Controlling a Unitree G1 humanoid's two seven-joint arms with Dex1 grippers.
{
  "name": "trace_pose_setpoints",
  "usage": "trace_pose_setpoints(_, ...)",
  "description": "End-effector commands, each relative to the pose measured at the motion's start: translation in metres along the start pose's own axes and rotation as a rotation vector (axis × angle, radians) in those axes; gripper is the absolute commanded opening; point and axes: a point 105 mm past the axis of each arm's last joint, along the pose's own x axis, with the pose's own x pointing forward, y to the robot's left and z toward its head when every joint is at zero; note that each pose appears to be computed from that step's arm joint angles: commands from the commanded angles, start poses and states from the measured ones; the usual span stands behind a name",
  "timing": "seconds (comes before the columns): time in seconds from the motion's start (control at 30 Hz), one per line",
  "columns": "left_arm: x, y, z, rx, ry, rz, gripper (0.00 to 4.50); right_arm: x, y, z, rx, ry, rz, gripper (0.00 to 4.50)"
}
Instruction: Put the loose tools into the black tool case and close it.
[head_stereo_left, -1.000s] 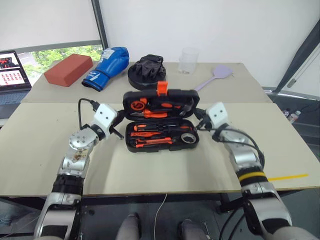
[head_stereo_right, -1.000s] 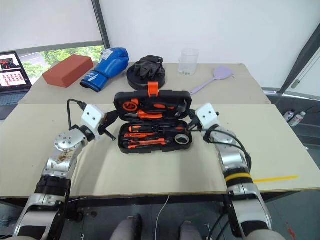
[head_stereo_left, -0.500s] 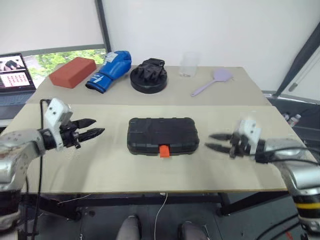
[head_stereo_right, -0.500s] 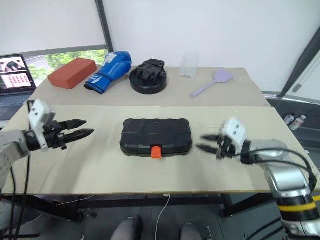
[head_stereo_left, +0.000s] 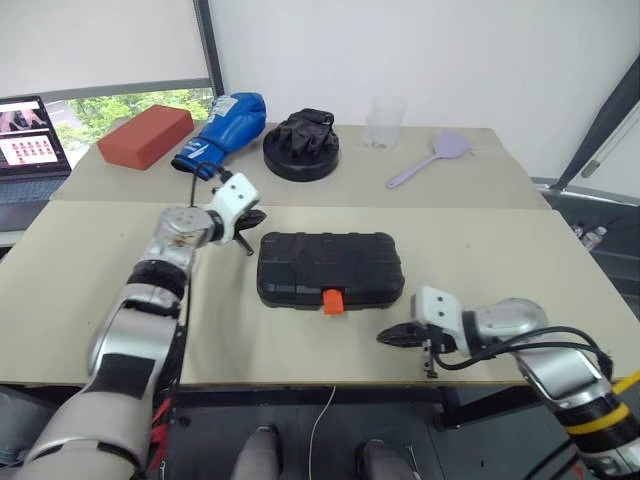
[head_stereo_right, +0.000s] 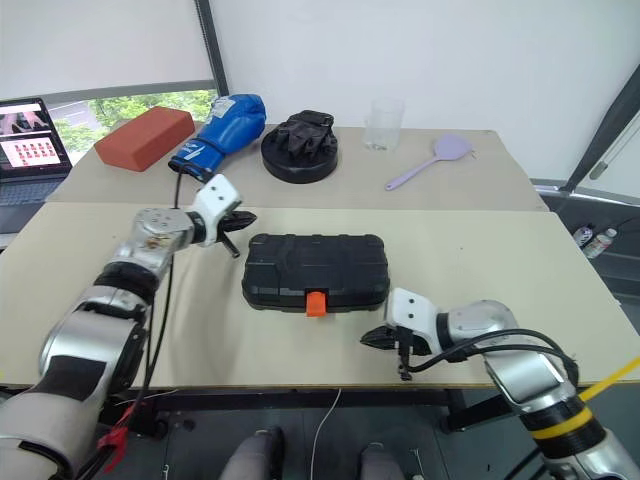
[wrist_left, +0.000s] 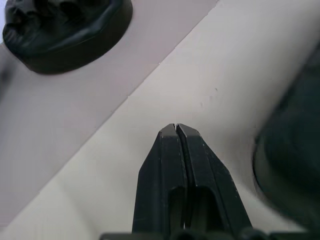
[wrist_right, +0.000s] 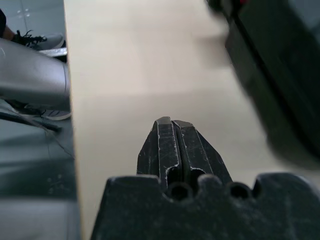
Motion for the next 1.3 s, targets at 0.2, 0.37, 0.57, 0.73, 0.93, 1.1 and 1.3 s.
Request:
trace_pose_setpoints(0.2,-0.009,-0.065,-0.009,0.244,0.032,-0.539,0.07,-0.003,-0.069,0.006,-0.086,0.007,-0.341,0.00)
trace_pose_setpoints(0.37,-0.035,-0.085,-0.013,0.153,-0.021,-0.789,0.07,-0.008,-0.069,0.005,-0.067,-0.019,-0.355,0.00)
trace_pose_setpoints(0.57,-0.054,-0.069,-0.001,0.025,-0.122,-0.717,0.07,-0.027,-0.060,-0.008,-0.057,0.031,-0.356,0.00)
trace_pose_setpoints(0.73,-0.070,-0.041,0.028,-0.130,-0.206,-0.615,0.07,-0.060,-0.057,-0.002,-0.029,0.036,-0.398,0.00)
trace_pose_setpoints(0.93,-0.045,-0.067,0.070,-0.226,-0.319,-0.578,0.07,-0.071,-0.058,0.020,0.024,-0.043,-0.429,0.00)
trace_pose_setpoints(1.1,0.004,-0.101,0.056,-0.319,-0.284,-0.465,0.07,-0.053,-0.057,0.026,0.082,-0.098,-0.410,0.00)
trace_pose_setpoints(1.3,0.012,-0.129,0.017,-0.158,-0.140,-0.497,0.07,-0.030,-0.049,0.005,0.148,-0.046,-0.393,0.00)
